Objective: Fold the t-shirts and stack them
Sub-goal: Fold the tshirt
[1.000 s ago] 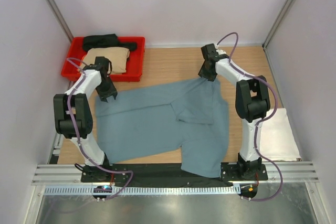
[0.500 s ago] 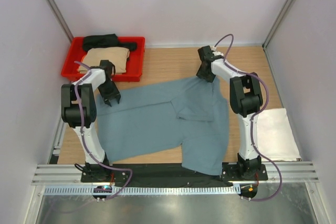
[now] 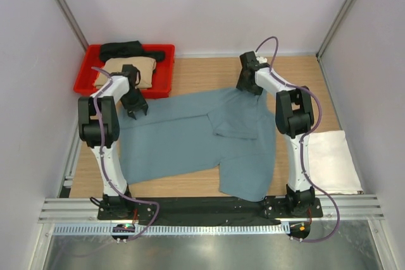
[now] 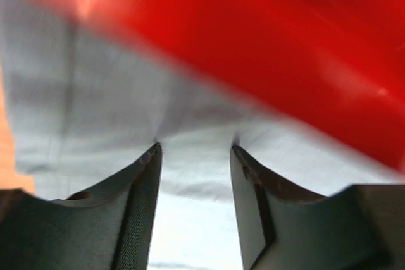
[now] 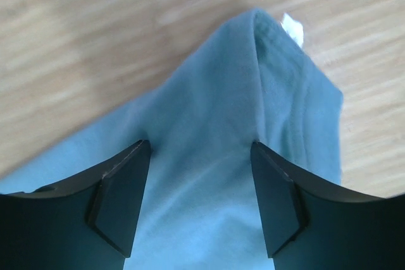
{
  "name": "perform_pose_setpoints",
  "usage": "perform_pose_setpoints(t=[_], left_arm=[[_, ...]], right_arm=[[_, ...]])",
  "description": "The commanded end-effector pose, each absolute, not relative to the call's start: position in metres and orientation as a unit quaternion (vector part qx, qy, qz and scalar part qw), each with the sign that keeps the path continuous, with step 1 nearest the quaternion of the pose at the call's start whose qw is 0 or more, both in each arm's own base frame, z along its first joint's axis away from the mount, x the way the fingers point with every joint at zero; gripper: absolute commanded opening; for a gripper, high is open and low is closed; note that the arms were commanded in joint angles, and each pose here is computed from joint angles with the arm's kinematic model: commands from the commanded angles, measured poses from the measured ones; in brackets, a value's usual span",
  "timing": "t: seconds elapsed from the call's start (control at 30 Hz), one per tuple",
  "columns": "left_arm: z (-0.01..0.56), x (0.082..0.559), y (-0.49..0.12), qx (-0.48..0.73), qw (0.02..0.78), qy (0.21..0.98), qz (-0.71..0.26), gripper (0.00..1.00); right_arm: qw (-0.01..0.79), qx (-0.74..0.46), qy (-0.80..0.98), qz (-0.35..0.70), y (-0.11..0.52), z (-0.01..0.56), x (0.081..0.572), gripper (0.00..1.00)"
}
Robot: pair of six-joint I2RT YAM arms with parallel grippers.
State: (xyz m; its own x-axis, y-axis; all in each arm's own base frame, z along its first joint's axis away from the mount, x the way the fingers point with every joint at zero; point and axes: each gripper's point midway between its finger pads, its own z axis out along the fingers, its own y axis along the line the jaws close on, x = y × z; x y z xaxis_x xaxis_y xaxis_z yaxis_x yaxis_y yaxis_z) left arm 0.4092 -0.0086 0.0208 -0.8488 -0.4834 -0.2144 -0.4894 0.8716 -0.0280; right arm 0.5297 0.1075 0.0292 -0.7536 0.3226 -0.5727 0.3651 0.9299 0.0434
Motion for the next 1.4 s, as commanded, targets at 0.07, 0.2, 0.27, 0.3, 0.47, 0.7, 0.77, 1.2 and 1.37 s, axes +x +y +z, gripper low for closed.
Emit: perform_pose_setpoints(t=[0.07,0.2,0.27,0.3,0.47,0.7,0.77,1.2,1.37], left_arm=[[0.067,0.379,-0.006,-0.282,0.134,0.95,0.013,0.51],[0.105,0.333,-0.001,-0.315,0.162,0.935,0.02,0.49],[0.106,0.309,-0.003,-0.336,0.155,0.929,0.018,0.47],[0.104,0.285,0.002,-0.377,0.15,0.914,0.012,0.42],[0.087,0.214,-0.001,-0.463,0.087,0.882,0.016,0.33],[0.07,0.151,-0.001,-0.532,0.04,0.844,0.047,0.34],[0.067,0.131,-0.002,-0.567,0.04,0.821,0.055,0.36],[0.043,0.109,0.011,-0.658,0.052,0.744,0.104,0.48],[0.033,0.11,0.015,-0.67,0.042,0.73,0.127,0.47]], right_arm=[[0.307,0.143,0.94,-0.043,0.098,0.102,0.491,0.73],[0.308,0.131,0.942,0.003,0.101,0.145,0.439,0.75],[0.307,0.127,0.943,0.032,0.105,0.155,0.419,0.74],[0.303,0.127,0.943,0.055,0.109,0.162,0.401,0.72],[0.266,0.125,0.95,0.105,0.118,0.151,0.352,0.68],[0.224,0.118,0.956,0.146,0.126,0.134,0.304,0.66],[0.211,0.114,0.959,0.153,0.13,0.128,0.294,0.66],[0.203,0.069,0.962,0.17,0.155,0.137,0.28,0.67],[0.203,0.074,0.96,0.176,0.156,0.137,0.279,0.67]])
